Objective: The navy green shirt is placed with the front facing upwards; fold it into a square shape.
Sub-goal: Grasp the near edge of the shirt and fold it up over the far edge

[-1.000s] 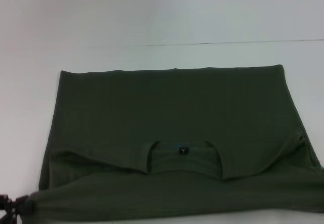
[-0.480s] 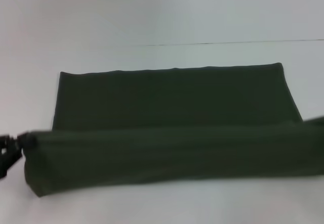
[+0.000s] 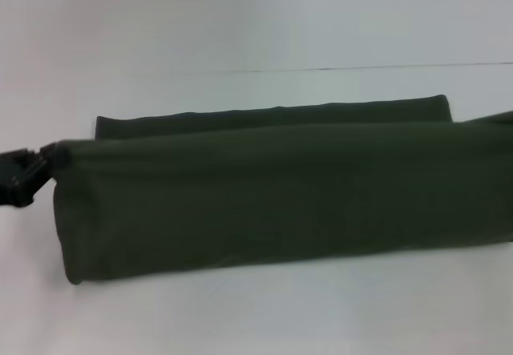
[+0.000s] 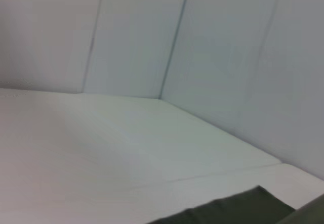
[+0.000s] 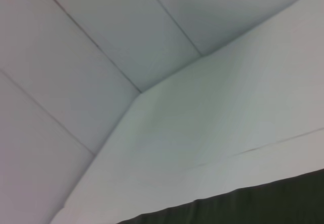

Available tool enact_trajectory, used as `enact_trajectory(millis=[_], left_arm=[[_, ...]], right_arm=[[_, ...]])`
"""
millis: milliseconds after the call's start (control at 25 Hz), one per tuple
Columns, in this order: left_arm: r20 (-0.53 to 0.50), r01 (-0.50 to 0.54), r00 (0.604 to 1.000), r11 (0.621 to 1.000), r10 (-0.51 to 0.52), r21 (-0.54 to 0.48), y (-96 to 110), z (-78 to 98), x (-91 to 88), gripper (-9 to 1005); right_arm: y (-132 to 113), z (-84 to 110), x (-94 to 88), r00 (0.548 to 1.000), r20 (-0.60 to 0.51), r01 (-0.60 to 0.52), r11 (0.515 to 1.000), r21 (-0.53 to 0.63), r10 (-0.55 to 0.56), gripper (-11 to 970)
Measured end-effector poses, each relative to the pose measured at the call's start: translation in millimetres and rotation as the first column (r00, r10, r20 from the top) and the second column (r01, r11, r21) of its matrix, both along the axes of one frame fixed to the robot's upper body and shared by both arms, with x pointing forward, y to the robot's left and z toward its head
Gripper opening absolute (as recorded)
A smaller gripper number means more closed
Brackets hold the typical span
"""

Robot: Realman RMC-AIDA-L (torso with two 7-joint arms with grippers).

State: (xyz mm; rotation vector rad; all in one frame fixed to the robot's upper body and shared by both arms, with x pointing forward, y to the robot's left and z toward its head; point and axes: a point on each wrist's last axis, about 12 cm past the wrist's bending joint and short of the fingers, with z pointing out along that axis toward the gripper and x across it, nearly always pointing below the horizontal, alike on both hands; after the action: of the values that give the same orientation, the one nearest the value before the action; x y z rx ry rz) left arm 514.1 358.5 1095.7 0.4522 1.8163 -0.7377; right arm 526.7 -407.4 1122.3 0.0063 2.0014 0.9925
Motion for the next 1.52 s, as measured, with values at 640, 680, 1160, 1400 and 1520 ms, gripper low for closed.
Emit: enact_trajectory(millis=[640,680,1160,1400,1520], left_arm=[[-0.018,-0.141,0.989,0.981,0.145,0.132,-36.3,-9.5,66.5,41],[-0.018,-0.149,0.988,0.979,0.153,0.139,-38.6,-9.6,70.5,41],[-0.012,-0.268,0.959,0.917,0.284,0.295,-66.3,-14.4,116.8,41],[-0.001,-0.311,0.945,0.900,0.327,0.306,-68.9,-14.2,123.3,41],[0.009,-0.324,0.941,0.895,0.338,0.306,-68.3,-11.3,126.4,41]], right_arm=[[64.9,-26.6,70.9,0.992,-0.045,0.110,0.988,-0.106,-0.116,55],[69.5,-27.0,75.8,0.992,-0.040,0.114,0.985,-0.126,-0.120,55],[92.5,-26.3,114.6,0.981,0.026,0.194,0.935,-0.298,-0.195,55],[91.5,-23.7,119.2,0.977,0.052,0.210,0.920,-0.331,-0.205,55],[92.4,-19.2,125.4,0.975,0.077,0.221,0.908,-0.355,-0.207,55]])
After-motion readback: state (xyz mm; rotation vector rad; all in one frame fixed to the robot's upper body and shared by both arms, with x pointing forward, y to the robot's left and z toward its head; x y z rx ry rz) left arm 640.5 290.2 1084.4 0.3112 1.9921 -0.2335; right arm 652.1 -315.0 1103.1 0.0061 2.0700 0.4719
